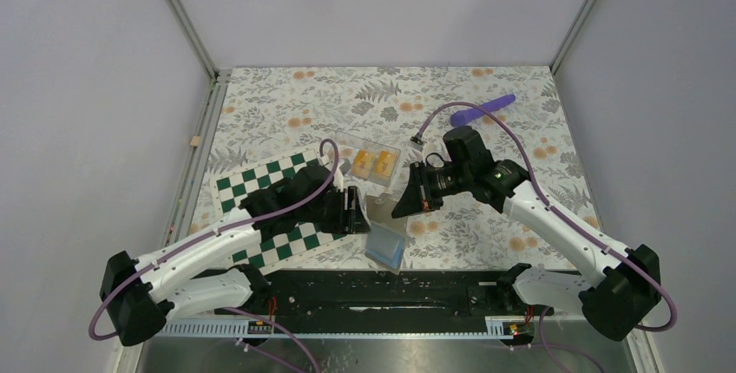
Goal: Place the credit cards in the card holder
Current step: Turn over the card slot in the card holder.
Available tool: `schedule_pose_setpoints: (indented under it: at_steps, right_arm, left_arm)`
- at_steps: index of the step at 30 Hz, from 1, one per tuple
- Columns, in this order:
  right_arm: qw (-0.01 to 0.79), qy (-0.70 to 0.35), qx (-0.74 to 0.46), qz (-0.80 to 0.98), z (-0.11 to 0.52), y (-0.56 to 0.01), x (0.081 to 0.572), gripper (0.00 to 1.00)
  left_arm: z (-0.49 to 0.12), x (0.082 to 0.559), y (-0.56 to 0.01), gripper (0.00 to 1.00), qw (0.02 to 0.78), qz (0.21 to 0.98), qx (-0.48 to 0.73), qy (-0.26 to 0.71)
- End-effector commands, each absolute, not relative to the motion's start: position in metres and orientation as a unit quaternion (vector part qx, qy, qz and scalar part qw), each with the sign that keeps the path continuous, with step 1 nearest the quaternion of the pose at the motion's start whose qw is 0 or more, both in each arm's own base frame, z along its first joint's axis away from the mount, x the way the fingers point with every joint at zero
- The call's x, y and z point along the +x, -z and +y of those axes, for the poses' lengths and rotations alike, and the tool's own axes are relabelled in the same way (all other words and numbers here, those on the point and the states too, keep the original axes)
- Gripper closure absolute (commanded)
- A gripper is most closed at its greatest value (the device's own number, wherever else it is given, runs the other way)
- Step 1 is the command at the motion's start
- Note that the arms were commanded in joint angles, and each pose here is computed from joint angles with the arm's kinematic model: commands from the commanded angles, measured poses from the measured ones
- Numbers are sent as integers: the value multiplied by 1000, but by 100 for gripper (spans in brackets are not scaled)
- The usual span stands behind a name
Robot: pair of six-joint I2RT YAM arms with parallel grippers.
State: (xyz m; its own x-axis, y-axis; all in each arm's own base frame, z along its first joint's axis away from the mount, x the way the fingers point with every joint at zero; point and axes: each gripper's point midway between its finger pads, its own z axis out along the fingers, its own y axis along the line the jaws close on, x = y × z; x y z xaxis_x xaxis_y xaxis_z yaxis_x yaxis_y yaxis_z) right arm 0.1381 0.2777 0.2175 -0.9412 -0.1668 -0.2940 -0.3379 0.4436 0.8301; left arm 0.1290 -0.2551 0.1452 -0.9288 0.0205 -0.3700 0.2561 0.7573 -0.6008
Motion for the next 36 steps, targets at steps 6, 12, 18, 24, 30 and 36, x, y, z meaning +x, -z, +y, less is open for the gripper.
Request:
schedule_pose_setpoints:
  at_steps: [6, 12, 18, 24, 30, 36]
  right_arm:
    - [92, -527, -158, 830, 280, -231, 136, 100]
    - [91, -532, -156, 827, 281, -233, 137, 100]
    - [89, -532, -155, 828, 281, -232, 136, 100]
    - [87, -532, -152, 828, 281, -229, 136, 100]
    - [87, -530, -152, 830, 281, -227, 136, 100]
    - [83, -529, -152, 831, 281, -224, 136, 100]
  left_arm:
    - [-262, 134, -183, 46, 239, 874, 58, 418]
    - [-240, 137, -156, 46, 232, 909, 35, 346]
    - [-244, 135, -137, 46, 197, 925, 38, 324]
    - [-257, 133, -145, 46, 194, 915, 62, 349]
    - [-261, 128, -160, 47, 205, 895, 69, 390]
    - [-265, 123, -171, 47, 213, 877, 70, 426]
